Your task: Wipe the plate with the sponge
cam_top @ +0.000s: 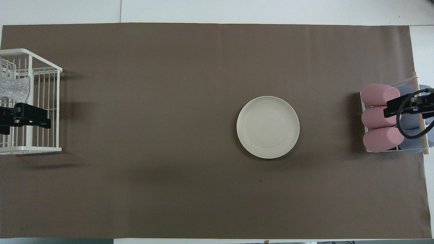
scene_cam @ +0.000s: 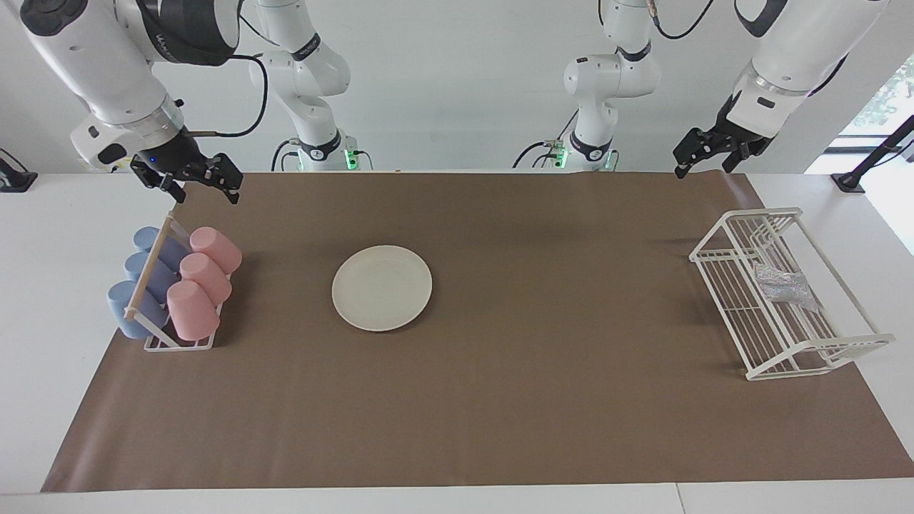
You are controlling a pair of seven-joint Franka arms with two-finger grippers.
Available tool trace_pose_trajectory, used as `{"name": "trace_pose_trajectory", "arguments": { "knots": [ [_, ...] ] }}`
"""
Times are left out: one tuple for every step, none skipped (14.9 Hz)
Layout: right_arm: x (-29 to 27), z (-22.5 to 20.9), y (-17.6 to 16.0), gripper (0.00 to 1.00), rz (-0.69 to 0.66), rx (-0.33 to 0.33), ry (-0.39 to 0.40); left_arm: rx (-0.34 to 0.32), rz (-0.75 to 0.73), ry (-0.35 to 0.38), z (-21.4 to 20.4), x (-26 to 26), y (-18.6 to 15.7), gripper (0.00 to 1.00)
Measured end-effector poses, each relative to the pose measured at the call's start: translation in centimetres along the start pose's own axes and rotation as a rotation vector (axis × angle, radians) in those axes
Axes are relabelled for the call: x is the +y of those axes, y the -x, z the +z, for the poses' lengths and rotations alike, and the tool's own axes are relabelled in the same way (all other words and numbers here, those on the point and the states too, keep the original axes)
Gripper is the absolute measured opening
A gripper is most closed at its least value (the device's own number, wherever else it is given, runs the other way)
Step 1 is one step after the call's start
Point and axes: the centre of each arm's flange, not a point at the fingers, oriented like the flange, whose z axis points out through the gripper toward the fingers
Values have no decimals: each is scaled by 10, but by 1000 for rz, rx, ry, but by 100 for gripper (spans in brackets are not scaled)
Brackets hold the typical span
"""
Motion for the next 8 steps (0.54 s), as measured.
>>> {"name": "trace_pose_trajectory", "arguments": {
  "knots": [
    [0,0,0,100,0,0,0,0,-3,5,3,-2,-4,100],
    [0,0,0,100,0,0,0,1,-6,9,4,-4,-6,100],
    [0,0,0,100,0,0,0,1,-7,12,5,-5,-7,100],
    [0,0,0,100,0,0,0,2,-8,13,5,-6,-7,100],
    [0,0,0,100,0,0,0,3,-8,13,4,-6,-7,100],
    [0,0,0,100,0,0,0,5,-8,14,3,-6,-7,100],
    [0,0,0,100,0,0,0,6,-9,14,2,-6,-7,100],
    [0,0,0,100,0,0,0,7,-10,14,2,-7,-7,100]
  ]
}}
